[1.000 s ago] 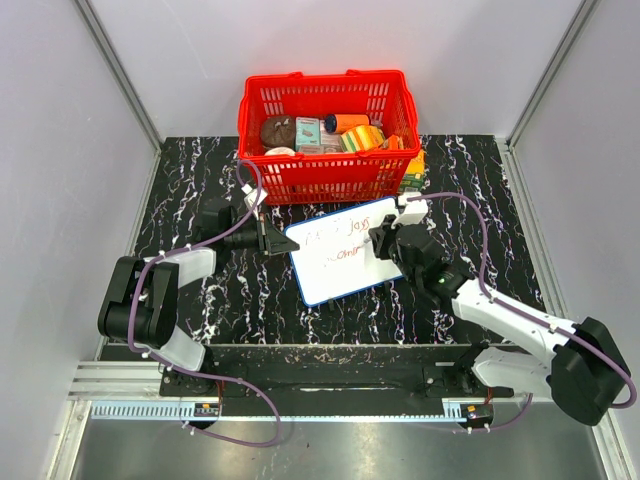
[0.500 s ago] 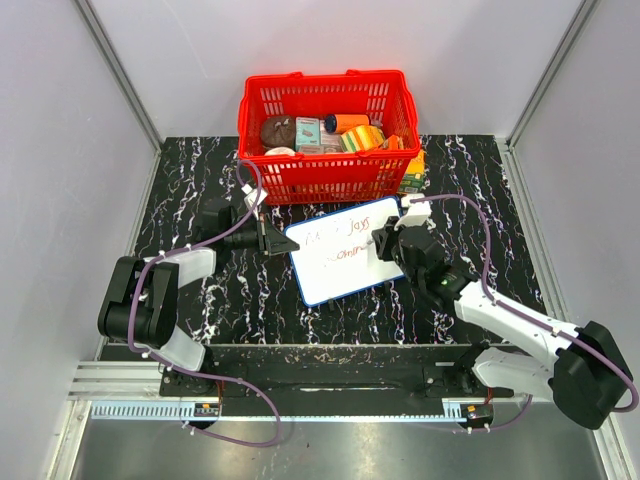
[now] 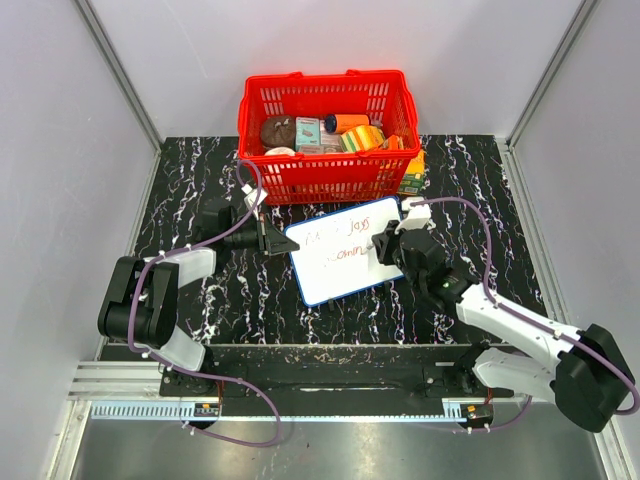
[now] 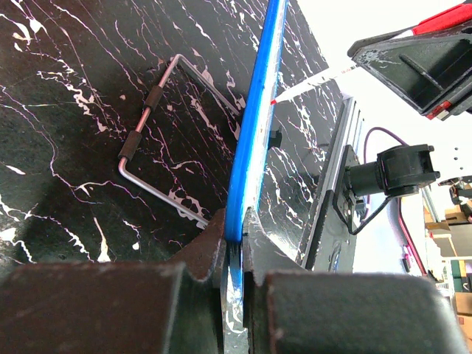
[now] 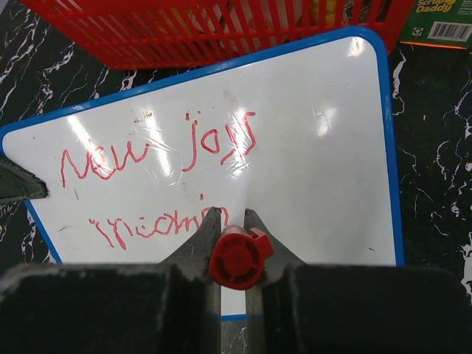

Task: Write a sentence on the whiteboard

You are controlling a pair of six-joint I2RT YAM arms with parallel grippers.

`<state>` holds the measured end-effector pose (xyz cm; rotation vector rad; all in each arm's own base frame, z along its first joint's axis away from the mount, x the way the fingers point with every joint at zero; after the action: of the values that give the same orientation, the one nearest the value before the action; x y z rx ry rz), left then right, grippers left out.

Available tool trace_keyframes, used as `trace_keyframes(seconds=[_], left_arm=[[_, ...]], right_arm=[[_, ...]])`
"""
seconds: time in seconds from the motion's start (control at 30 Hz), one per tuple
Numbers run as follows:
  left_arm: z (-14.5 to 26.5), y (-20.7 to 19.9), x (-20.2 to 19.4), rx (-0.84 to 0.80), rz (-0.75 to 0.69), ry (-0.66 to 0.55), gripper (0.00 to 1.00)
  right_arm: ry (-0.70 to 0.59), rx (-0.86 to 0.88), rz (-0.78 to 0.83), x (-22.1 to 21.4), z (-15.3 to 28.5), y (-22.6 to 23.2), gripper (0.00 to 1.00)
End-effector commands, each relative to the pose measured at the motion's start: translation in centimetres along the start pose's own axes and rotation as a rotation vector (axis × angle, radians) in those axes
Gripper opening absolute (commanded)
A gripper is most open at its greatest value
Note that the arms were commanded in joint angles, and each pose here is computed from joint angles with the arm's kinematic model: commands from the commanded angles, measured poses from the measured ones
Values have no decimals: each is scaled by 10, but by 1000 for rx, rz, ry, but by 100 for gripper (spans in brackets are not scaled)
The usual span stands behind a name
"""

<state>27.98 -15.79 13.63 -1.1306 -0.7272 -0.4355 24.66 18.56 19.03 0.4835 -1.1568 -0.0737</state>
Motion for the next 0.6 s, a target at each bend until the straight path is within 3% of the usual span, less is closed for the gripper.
trace_keyframes(seconds=[0.0, 0.33, 0.57], left_arm=[[-2, 16, 0, 110, -111, -21, 0], [-3, 16, 0, 111, -111, -21, 0], [-2, 16, 1, 110, -115, -23, 0]], right_arm=[[8, -9, -4, -1, 4, -5, 0], [-136, 8, -46, 40, 18, 6, 0], [-124, -31, -14, 40, 4, 6, 0]])
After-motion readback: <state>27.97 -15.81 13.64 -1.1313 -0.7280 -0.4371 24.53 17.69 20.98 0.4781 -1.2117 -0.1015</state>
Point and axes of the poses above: each gripper's point midway between its finger pads, its own z axis back along the fingers, its own y axis along the line the jaws close on, x = y × z, the point moved 6 cm from there along z, back along the fingers, and after that the axes turned 7 degrees about -z, right-handed, at the moved point
